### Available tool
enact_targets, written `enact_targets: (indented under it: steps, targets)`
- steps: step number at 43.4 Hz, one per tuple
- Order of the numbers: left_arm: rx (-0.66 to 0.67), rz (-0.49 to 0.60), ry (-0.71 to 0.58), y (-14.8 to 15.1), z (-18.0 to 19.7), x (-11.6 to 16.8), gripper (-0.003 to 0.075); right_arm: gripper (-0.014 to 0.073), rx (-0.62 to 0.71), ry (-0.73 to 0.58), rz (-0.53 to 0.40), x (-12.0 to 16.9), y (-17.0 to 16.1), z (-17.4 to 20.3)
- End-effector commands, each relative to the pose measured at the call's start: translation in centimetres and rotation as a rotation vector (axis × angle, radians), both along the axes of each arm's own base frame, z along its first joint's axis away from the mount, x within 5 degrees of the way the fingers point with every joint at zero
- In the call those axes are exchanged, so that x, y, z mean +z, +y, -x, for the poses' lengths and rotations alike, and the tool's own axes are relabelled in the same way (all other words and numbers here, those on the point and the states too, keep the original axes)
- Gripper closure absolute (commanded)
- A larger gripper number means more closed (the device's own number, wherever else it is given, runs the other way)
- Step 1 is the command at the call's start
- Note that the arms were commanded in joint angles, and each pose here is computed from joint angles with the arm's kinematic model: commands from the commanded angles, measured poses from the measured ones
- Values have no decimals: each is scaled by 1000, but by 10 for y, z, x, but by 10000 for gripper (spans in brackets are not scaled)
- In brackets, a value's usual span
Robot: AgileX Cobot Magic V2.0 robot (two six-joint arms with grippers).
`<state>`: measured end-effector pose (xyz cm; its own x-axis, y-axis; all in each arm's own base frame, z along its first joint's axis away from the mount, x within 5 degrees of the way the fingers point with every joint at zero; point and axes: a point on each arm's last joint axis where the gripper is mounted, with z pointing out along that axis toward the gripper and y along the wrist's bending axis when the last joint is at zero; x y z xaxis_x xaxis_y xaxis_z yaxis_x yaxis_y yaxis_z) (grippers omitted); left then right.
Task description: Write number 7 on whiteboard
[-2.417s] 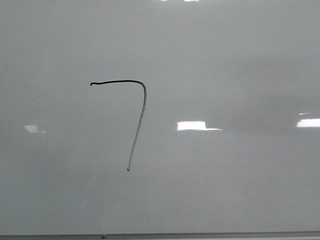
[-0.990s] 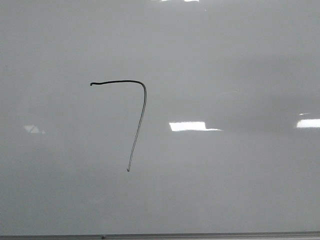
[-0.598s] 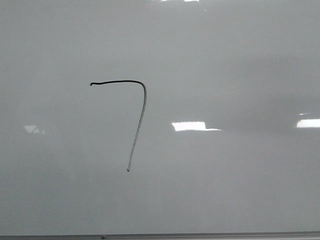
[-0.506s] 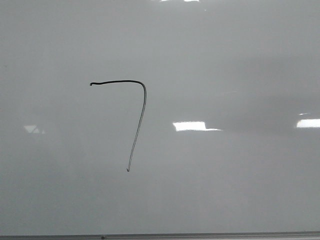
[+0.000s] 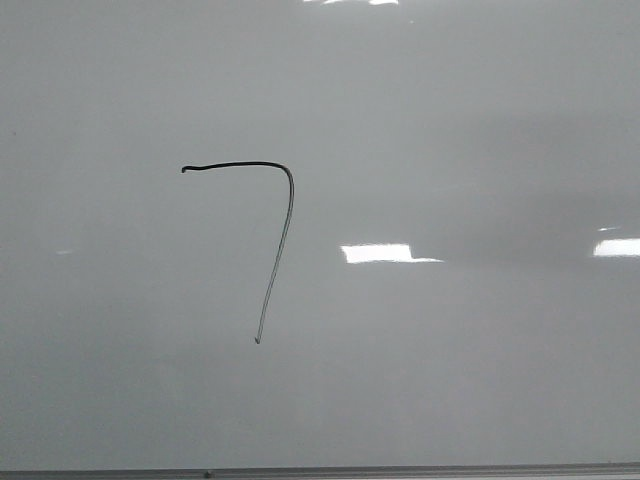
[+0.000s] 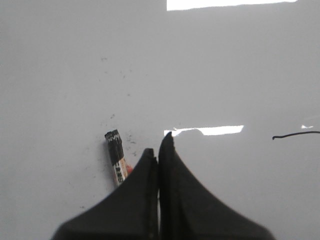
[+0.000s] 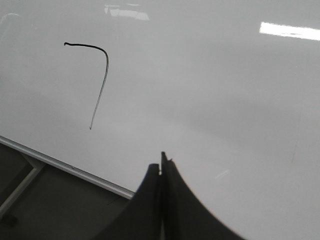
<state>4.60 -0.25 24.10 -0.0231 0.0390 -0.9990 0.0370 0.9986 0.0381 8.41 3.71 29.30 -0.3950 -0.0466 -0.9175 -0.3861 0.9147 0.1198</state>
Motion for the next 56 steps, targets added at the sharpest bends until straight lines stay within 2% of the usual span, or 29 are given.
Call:
enact_targets:
  steps: [1,8,10,52,56]
  targets:
    - [11,15,-134,1,-2,0,741,655,-30,-59,-39,13,-1,-3]
    - [41,14,-132,3,-9,-30,741,655,-30,-59,-39,13,-1,-3]
    - [43,13,-93,3,-9,-32,741,655,-30,-60,-40,13,-1,-3]
    - [47,11,-91,3,-9,-33,741,655,-31,-61,-40,13,-1,-3]
    - [47,11,-91,3,-9,-33,741,655,-64,-112,4,13,-5,-4]
